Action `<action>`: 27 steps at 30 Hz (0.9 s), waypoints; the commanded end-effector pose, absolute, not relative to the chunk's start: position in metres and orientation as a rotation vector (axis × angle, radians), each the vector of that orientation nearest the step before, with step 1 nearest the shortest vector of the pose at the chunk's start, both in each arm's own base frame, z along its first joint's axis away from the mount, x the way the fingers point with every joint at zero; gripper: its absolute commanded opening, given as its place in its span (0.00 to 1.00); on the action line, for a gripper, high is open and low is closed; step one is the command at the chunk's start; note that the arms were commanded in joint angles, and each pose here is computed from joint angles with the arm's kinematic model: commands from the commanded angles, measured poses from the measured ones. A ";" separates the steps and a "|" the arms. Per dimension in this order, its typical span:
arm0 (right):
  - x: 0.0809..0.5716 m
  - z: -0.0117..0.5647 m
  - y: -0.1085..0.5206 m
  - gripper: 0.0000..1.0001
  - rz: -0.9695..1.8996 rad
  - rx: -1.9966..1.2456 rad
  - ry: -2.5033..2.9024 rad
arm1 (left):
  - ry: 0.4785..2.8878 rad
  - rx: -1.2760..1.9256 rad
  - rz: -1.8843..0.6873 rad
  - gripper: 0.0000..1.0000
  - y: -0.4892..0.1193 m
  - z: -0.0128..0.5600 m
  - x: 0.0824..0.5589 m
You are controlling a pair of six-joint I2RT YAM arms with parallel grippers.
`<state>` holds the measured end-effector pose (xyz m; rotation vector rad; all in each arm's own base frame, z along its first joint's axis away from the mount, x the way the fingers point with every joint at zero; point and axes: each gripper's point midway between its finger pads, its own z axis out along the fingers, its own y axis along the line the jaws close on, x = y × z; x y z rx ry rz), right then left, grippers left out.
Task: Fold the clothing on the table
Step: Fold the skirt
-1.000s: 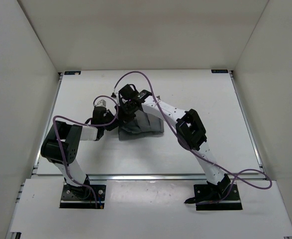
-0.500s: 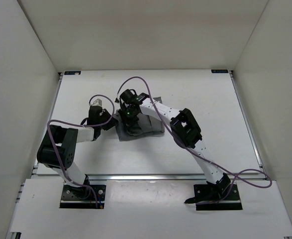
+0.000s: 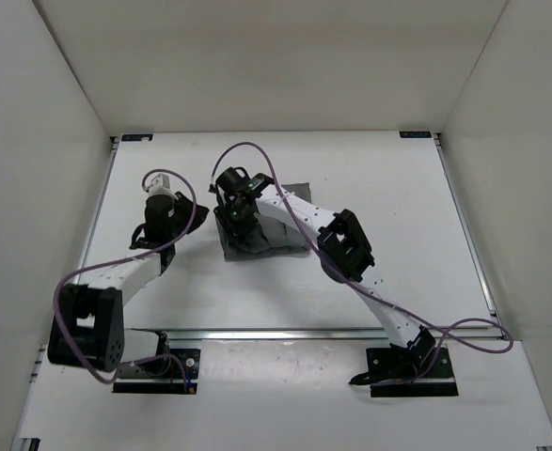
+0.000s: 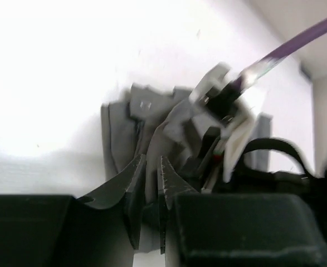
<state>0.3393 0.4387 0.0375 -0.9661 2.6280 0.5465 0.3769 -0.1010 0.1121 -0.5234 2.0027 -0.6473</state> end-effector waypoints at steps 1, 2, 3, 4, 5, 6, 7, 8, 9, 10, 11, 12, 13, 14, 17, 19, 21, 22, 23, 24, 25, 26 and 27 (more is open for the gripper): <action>0.344 0.114 0.455 0.36 0.665 -0.993 2.438 | 1.906 -0.563 -0.571 0.26 -0.079 0.140 0.375; 0.344 0.132 0.456 0.39 0.682 -0.983 2.408 | 1.880 -0.559 -0.573 0.27 -0.077 0.148 0.374; 0.346 0.154 0.456 0.41 0.705 -0.976 2.363 | 1.880 -0.566 -0.564 0.26 -0.074 0.149 0.372; 0.345 0.167 0.457 0.44 0.718 -0.975 2.337 | 1.873 -0.555 -0.572 0.27 -0.075 0.154 0.371; 0.344 0.182 0.453 0.46 0.728 -0.968 2.315 | 1.863 -0.556 -0.565 0.27 -0.072 0.158 0.372; 0.347 0.203 0.448 0.47 0.737 -0.941 2.281 | 1.875 -0.542 -0.565 0.27 -0.076 0.155 0.369; 0.348 0.212 0.442 0.50 0.732 -0.942 2.268 | 1.868 -0.534 -0.571 0.27 -0.076 0.160 0.369; 0.350 0.226 0.436 0.55 0.736 -0.912 2.244 | 1.869 -0.512 -0.587 0.27 -0.083 0.163 0.368; 0.350 0.235 0.427 0.58 0.732 -0.904 2.231 | 1.884 -0.510 -0.598 0.27 -0.087 0.158 0.365; 0.353 0.229 0.417 0.58 0.727 -0.887 2.248 | 1.878 -0.497 -0.617 0.27 -0.092 0.162 0.365; 0.354 0.227 0.403 0.61 0.729 -0.859 2.263 | 1.888 -0.476 -0.650 0.26 -0.100 0.161 0.363; 0.351 0.247 0.401 0.62 0.766 -0.854 2.202 | 1.897 -0.457 -0.653 0.25 -0.106 0.160 0.363; 0.350 0.240 0.382 0.61 0.773 -0.811 2.240 | 1.910 -0.443 -0.679 0.26 -0.115 0.158 0.360; 0.355 0.237 0.364 0.58 0.805 -0.753 2.238 | 1.929 -0.418 -0.689 0.26 -0.124 0.155 0.357; 0.353 0.220 0.323 0.18 0.921 -0.637 2.245 | 1.934 -0.390 -0.730 0.25 -0.137 0.155 0.357; 0.346 0.213 0.306 0.00 1.000 -0.585 2.234 | 1.948 -0.377 -0.804 0.26 -0.153 0.152 0.355; 0.342 0.194 0.284 0.00 1.047 -0.522 2.242 | 1.955 -0.347 -0.863 0.24 -0.170 0.153 0.357; 0.342 0.192 0.281 0.00 1.075 -0.512 2.234 | 1.980 -0.337 -0.873 0.24 -0.179 0.147 0.361; 0.340 0.182 0.273 0.00 1.084 -0.490 2.255 | 2.023 -0.325 -0.890 0.23 -0.187 0.136 0.361; 0.336 0.171 0.270 0.00 1.094 -0.482 2.278 | 2.044 -0.324 -0.922 0.23 -0.197 0.132 0.363; 0.333 0.162 0.265 0.00 1.095 -0.451 2.296 | 2.052 -0.316 -0.942 0.22 -0.202 0.130 0.363; 0.331 0.162 0.264 0.00 1.120 -0.447 2.287 | 2.077 -0.322 -0.949 0.22 -0.207 0.120 0.362; 0.321 0.149 0.260 0.00 1.160 -0.426 2.322 | 2.107 -0.329 -0.951 0.22 -0.211 0.107 0.358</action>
